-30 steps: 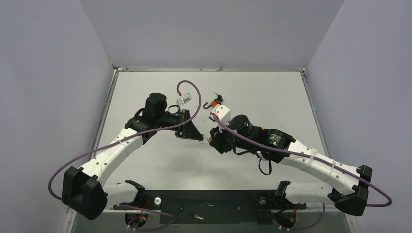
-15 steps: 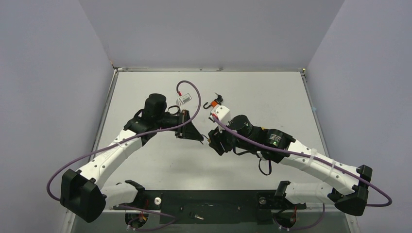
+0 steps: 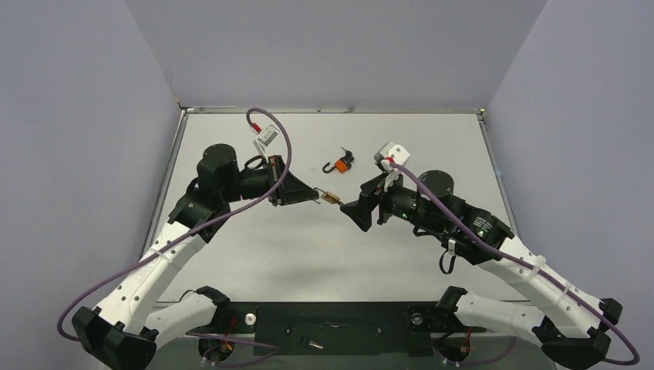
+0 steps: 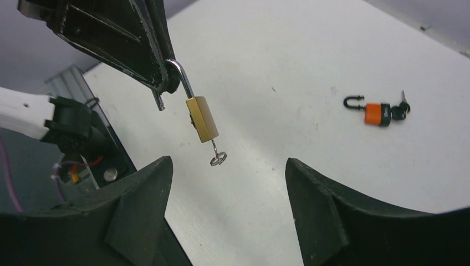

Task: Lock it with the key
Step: Pick up the lock from the center of the board.

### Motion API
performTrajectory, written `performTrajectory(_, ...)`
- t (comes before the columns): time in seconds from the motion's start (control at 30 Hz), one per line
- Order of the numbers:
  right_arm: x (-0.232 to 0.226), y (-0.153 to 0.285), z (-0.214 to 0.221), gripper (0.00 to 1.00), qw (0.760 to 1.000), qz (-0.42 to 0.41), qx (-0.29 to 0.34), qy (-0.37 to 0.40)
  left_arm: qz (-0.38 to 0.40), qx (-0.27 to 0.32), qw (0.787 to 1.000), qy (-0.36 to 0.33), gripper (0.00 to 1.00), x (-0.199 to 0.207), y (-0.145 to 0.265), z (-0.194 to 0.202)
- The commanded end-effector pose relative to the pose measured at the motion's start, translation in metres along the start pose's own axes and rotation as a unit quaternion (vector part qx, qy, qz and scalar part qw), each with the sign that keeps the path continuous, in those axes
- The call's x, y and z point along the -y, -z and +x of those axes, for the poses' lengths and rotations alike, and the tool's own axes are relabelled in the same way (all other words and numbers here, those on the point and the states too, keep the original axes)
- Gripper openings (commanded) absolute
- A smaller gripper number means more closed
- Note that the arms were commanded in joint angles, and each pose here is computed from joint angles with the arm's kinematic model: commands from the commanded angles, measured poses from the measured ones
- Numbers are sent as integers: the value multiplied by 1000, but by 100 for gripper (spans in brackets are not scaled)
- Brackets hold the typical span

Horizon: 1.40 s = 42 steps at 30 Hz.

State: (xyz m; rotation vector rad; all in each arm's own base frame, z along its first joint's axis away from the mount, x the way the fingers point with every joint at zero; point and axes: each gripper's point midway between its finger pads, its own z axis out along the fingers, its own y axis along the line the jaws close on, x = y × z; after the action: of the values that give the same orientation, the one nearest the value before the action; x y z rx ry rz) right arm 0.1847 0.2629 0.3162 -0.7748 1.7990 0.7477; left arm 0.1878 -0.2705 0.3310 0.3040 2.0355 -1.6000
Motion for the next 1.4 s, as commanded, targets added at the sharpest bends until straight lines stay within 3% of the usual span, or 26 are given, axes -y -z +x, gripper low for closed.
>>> performTrajectory(0.0, -31, 22, -72, 69, 987, -106, 120, -2, 68, 93, 990, -82, 0, 77, 20, -45)
performTrajectory(0.37, -63, 40, -151, 61, 958, -195, 208, 19, 112, 154, 973, -131, 0, 159, 30, -75)
performTrajectory(0.53, -72, 50, -167, 47, 948, -215, 233, 15, 124, 172, 967, -145, 0, 179, 38, -85)
performTrajectory(0.7, -77, 57, -173, 31, 941, -228, 249, -3, 124, 173, 966, -149, 0, 182, 39, -86)
performTrajectory(1.07, -82, 60, -185, 24, 924, -253, 283, -44, 134, 165, 965, -152, 0, 181, 38, -80)
performTrajectory(1.27, -83, 62, -185, 0, 920, -258, 289, -60, 131, 157, 966, -155, 0, 177, 37, -75)
performTrajectory(1.37, -83, 62, -181, 0, 921, -259, 284, -65, 117, 134, 971, -161, 0, 167, 35, -66)
